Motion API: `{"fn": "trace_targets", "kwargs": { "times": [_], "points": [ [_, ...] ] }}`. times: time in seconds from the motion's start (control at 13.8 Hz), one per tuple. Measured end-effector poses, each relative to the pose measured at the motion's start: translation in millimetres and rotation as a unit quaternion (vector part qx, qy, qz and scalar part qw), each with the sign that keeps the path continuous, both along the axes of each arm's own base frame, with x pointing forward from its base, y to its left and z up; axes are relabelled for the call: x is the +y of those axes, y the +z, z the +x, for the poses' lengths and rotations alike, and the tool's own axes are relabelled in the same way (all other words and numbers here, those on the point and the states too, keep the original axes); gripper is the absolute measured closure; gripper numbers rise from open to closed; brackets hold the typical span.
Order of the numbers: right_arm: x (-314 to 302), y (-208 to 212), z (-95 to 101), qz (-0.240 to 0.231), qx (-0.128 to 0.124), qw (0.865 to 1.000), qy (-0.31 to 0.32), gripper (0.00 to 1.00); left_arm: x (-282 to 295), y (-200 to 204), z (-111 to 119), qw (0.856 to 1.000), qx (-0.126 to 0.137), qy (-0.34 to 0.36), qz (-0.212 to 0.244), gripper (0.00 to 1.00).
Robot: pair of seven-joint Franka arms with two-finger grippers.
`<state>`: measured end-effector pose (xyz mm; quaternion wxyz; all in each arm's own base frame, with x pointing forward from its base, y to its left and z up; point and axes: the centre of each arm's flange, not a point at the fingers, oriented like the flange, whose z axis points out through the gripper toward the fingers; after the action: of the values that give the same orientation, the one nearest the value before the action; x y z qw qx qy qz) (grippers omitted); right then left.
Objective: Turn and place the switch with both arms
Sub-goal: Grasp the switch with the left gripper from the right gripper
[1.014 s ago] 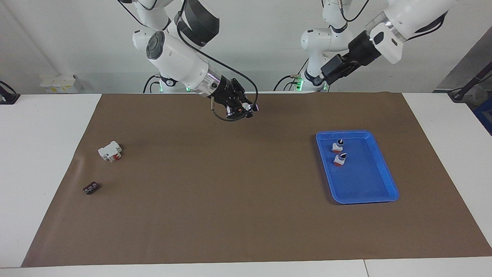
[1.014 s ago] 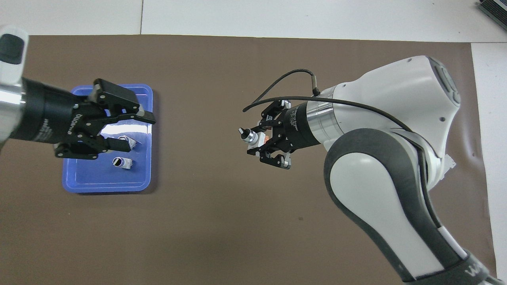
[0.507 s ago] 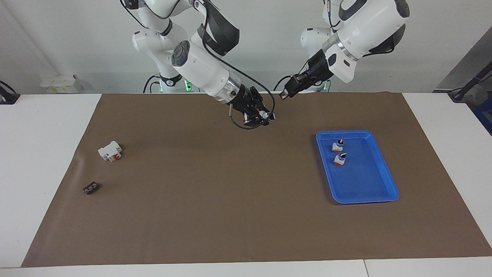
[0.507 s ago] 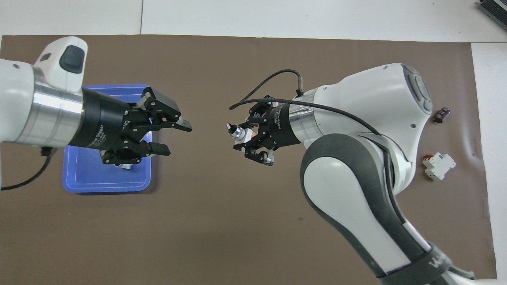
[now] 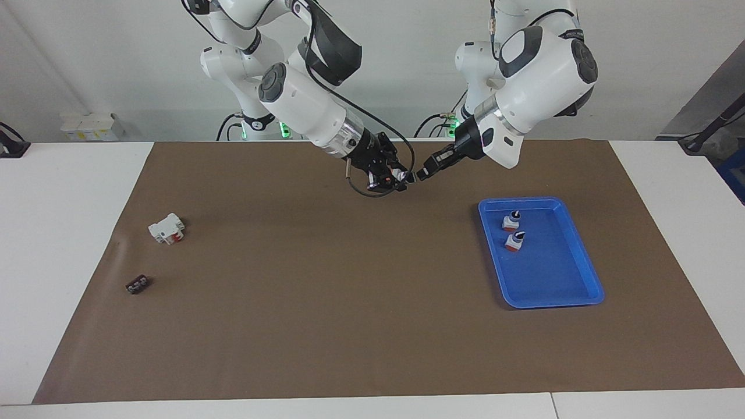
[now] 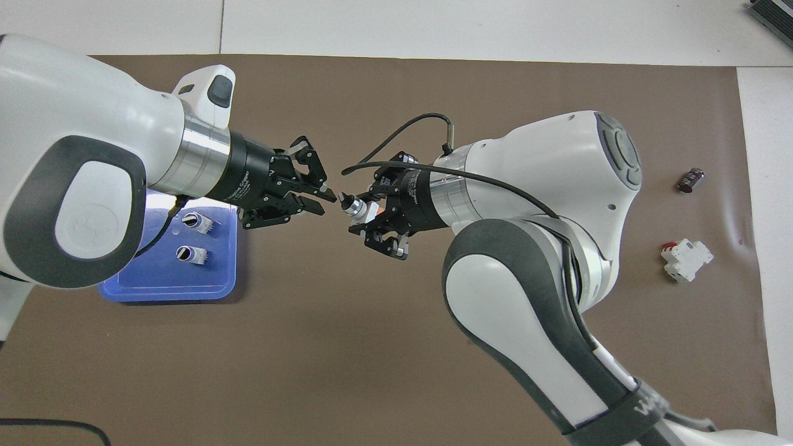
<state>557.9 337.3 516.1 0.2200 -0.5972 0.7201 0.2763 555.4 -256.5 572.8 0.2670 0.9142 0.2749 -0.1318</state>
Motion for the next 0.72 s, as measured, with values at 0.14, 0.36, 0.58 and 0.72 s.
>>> {"fn": "trace_targets", "kwargs": {
  "times": [0.14,0.36,0.58,0.72],
  "points": [
    [0,0,0.0,0.000,0.000,1.000,0.000,0.57,0,3,4,1.000,-0.014,0.009,-0.004,0.74],
    [0,0,0.0,0.000,0.000,1.000,0.000,0.57,-8,0,5,1.000,-0.019,0.009,-0.007,0.73],
    [2,0,-1.1,0.000,0.000,1.000,0.002,0.57,-17,-3,2,1.000,-0.018,0.003,-0.007,0.73],
    [2,0,-1.2,0.000,0.000,1.000,0.002,0.57,-21,-3,1,1.000,-0.018,-0.001,-0.007,0.75]
  ]
}}
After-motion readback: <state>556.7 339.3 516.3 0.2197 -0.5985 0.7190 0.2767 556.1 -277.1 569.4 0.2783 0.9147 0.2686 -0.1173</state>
